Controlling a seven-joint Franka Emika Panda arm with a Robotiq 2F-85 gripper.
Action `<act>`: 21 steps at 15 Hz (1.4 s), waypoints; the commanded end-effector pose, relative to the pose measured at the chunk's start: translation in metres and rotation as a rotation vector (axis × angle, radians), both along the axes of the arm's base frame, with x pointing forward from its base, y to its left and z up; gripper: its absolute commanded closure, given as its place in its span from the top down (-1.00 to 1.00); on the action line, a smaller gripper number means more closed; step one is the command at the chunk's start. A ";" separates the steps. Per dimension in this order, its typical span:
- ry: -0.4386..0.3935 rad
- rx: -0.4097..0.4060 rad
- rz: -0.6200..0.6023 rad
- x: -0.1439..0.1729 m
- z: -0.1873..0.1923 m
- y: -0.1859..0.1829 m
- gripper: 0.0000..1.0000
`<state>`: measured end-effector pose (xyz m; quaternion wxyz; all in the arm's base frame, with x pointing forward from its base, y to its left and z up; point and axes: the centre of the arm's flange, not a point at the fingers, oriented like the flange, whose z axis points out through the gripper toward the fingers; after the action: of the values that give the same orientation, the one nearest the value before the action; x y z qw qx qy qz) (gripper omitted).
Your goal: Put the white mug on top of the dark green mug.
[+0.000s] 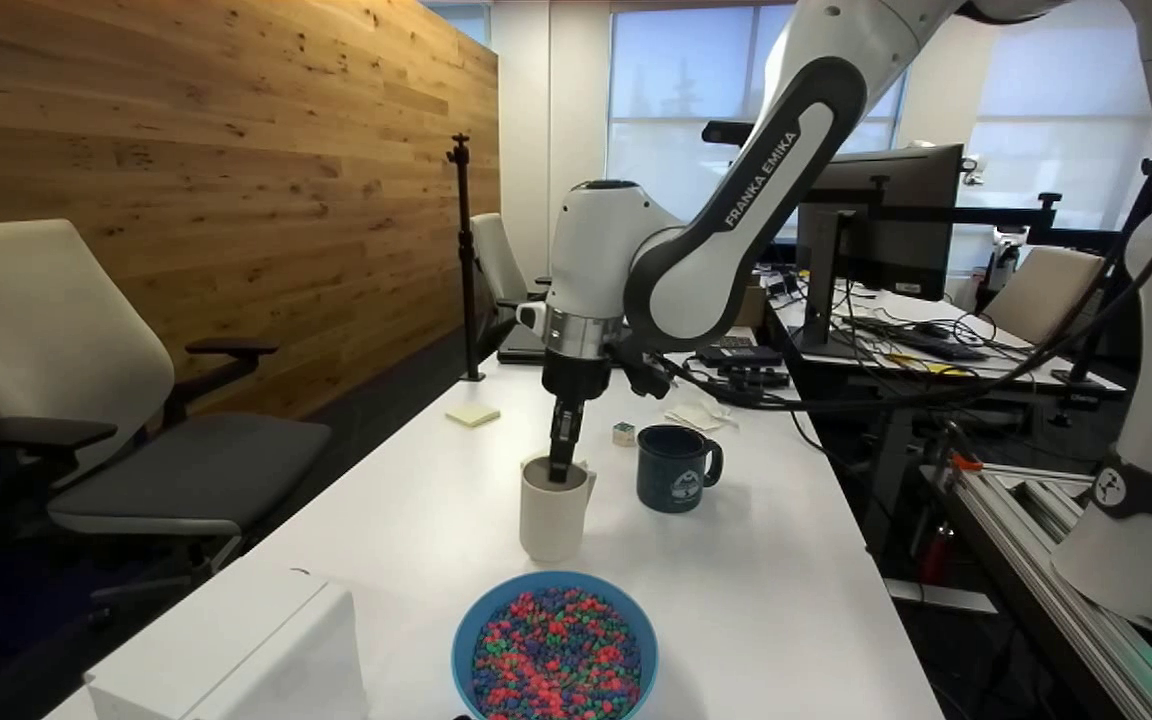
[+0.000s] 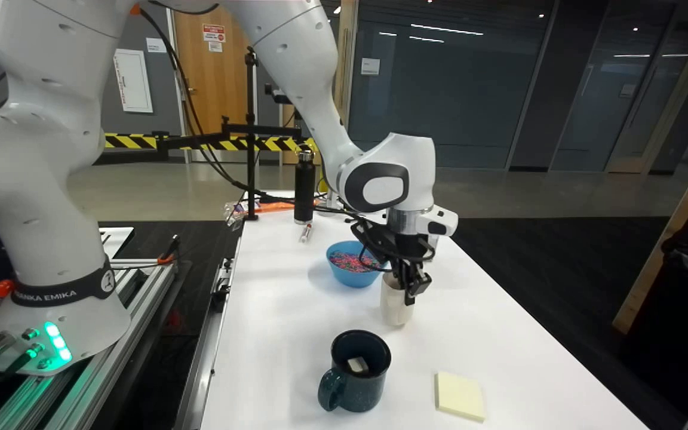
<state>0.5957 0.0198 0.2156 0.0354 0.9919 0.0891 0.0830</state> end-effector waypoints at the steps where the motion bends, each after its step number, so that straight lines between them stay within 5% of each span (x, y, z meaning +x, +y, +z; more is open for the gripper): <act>1: -0.034 0.023 -0.150 -0.034 0.007 0.048 -0.91; 5: -0.063 0.043 -0.313 -0.061 0.007 0.088 -0.91; 13: -0.090 0.000 -0.569 -0.069 0.007 0.052 -0.91; 21: -0.128 -0.015 -0.637 -0.092 0.033 0.032 -0.91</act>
<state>0.5329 0.0517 0.2267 0.0702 0.9670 -0.2131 0.1208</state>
